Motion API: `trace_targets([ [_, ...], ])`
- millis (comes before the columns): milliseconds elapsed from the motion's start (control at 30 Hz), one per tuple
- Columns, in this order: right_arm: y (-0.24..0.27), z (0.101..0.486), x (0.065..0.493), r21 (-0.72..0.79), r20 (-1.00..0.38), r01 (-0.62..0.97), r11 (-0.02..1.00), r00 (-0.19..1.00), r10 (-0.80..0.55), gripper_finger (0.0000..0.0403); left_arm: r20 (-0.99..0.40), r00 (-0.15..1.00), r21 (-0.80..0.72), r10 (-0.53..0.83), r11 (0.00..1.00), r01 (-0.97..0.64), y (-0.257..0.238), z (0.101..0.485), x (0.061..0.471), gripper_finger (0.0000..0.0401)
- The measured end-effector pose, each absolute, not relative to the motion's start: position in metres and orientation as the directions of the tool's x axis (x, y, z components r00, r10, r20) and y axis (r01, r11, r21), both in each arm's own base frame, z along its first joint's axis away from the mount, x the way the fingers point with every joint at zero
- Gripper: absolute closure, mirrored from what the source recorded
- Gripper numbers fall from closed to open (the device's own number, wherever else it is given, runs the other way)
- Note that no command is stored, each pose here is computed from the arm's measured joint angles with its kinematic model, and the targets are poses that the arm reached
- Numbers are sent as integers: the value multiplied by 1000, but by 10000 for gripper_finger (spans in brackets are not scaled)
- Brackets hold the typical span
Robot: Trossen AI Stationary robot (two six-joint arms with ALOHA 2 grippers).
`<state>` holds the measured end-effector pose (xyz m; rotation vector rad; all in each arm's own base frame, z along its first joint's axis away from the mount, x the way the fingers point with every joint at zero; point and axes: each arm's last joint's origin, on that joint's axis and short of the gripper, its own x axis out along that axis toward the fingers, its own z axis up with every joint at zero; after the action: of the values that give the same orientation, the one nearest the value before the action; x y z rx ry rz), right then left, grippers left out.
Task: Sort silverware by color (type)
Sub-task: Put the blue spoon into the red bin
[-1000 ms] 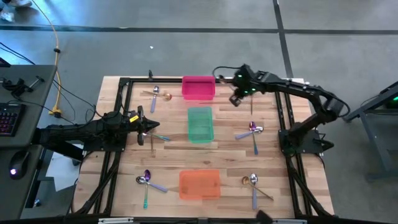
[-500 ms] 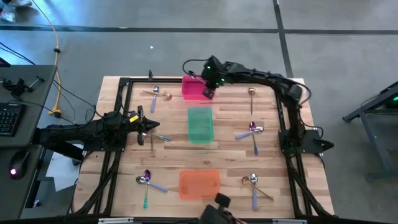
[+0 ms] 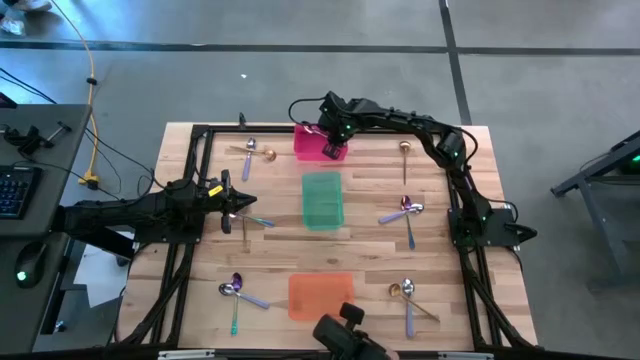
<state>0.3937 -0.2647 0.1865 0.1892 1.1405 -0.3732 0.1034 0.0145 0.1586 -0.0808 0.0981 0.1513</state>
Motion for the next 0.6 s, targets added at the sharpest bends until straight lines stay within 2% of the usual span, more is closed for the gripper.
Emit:
trace_targets([
  [600,-273,175,390,-26,-920,397,918,350,-177,345,-104,984,-65,147,986,-154,14,159,103,401],
])
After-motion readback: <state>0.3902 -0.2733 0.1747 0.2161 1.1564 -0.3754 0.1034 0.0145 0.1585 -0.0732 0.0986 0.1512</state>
